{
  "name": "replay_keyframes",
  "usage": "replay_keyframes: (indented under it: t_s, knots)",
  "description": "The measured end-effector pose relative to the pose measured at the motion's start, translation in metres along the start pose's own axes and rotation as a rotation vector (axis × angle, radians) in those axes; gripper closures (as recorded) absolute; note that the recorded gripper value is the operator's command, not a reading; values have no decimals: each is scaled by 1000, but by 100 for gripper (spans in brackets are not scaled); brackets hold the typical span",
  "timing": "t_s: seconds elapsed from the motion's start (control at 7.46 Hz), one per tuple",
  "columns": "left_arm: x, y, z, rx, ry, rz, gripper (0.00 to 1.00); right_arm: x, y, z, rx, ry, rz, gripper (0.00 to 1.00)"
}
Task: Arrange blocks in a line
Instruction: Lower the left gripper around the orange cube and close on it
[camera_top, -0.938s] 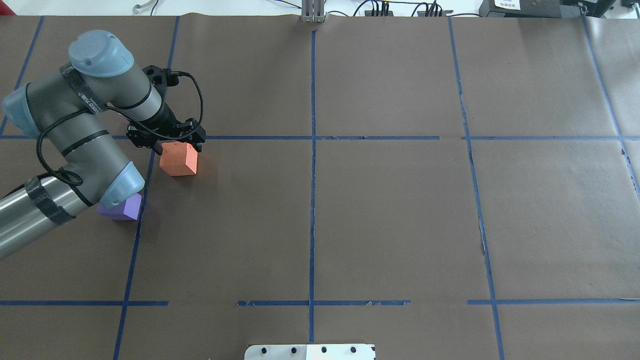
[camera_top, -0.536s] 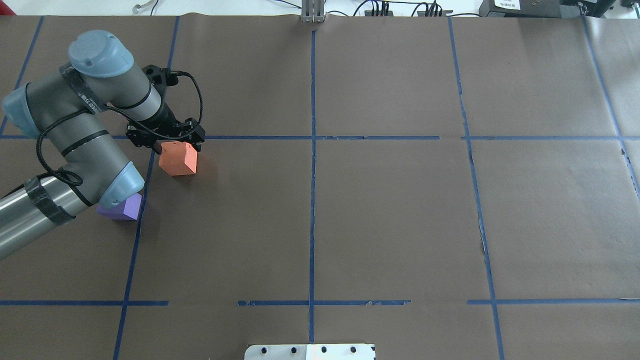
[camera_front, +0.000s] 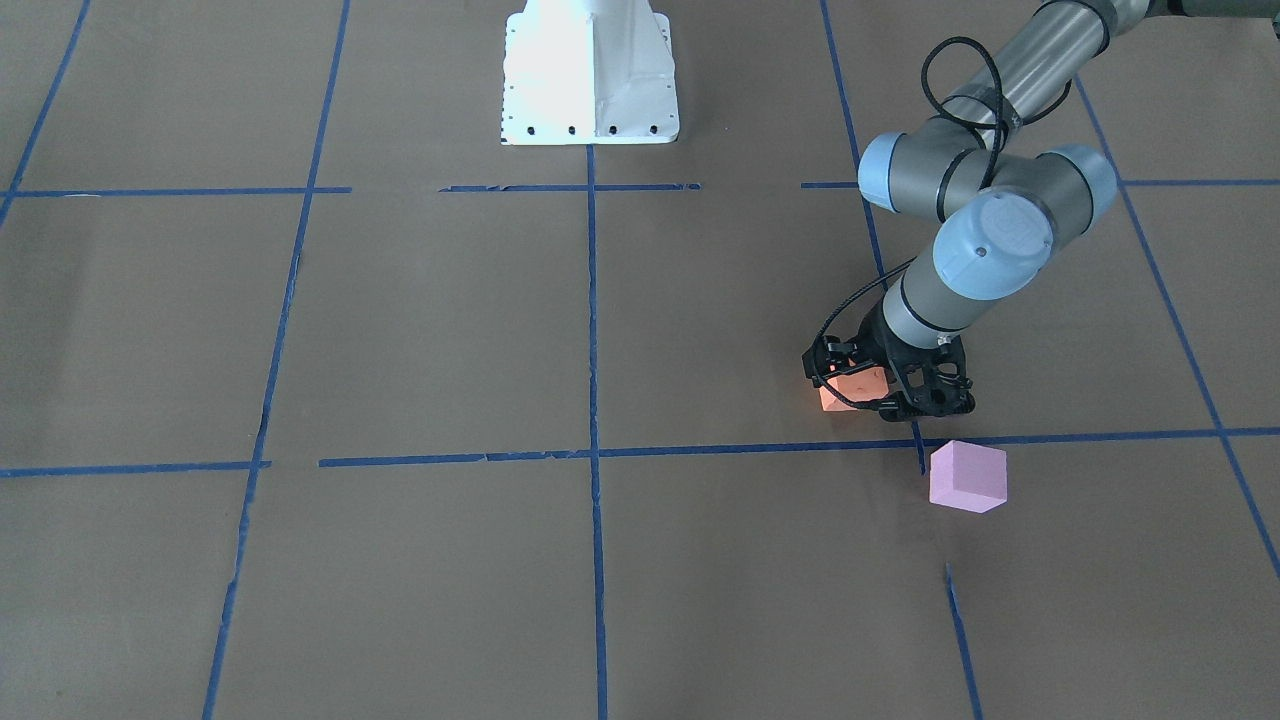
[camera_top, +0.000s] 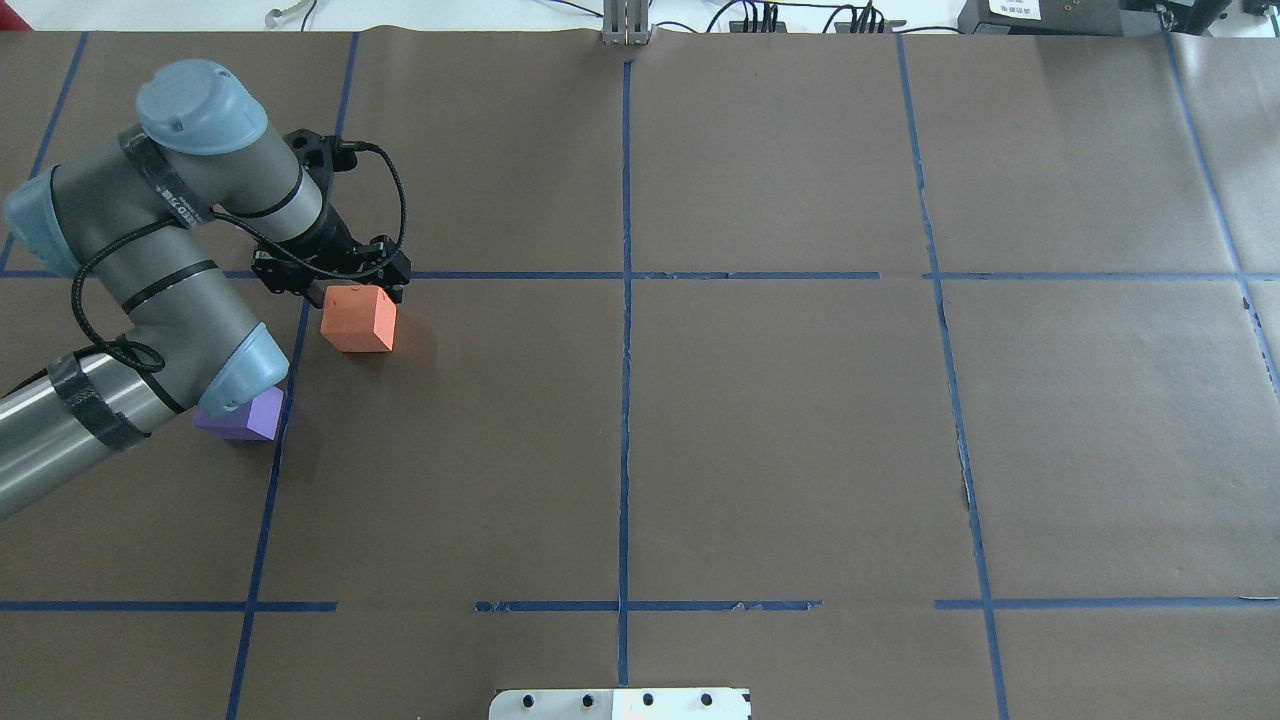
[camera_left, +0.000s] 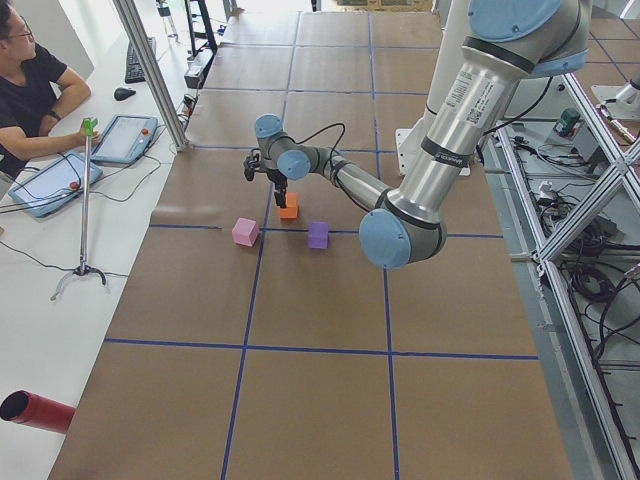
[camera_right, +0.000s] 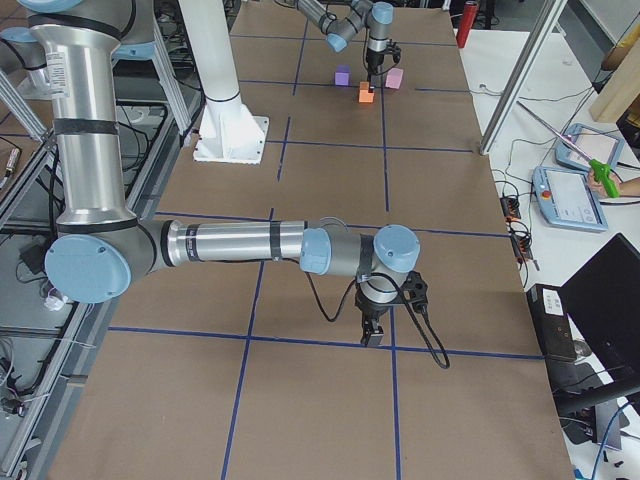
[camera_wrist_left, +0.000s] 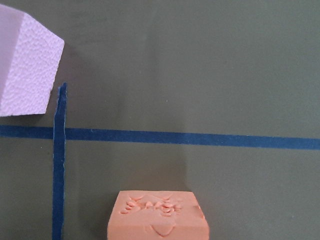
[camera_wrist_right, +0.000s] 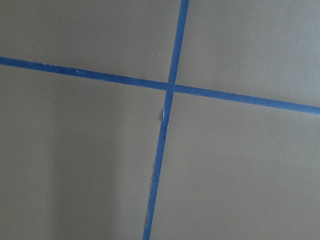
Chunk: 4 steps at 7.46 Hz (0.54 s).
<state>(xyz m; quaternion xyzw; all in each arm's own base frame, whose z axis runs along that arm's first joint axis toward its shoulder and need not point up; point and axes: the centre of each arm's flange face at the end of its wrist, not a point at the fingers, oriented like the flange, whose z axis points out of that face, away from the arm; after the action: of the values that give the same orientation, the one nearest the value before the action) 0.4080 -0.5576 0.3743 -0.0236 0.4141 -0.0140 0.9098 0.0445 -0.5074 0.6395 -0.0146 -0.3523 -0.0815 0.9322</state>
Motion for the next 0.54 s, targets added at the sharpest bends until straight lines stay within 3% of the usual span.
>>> replay_keyframes:
  t_s: [0.54]
  knots:
    - [-5, 0, 3, -2, -7, -3, 0, 0, 0, 0, 0, 0, 0, 0]
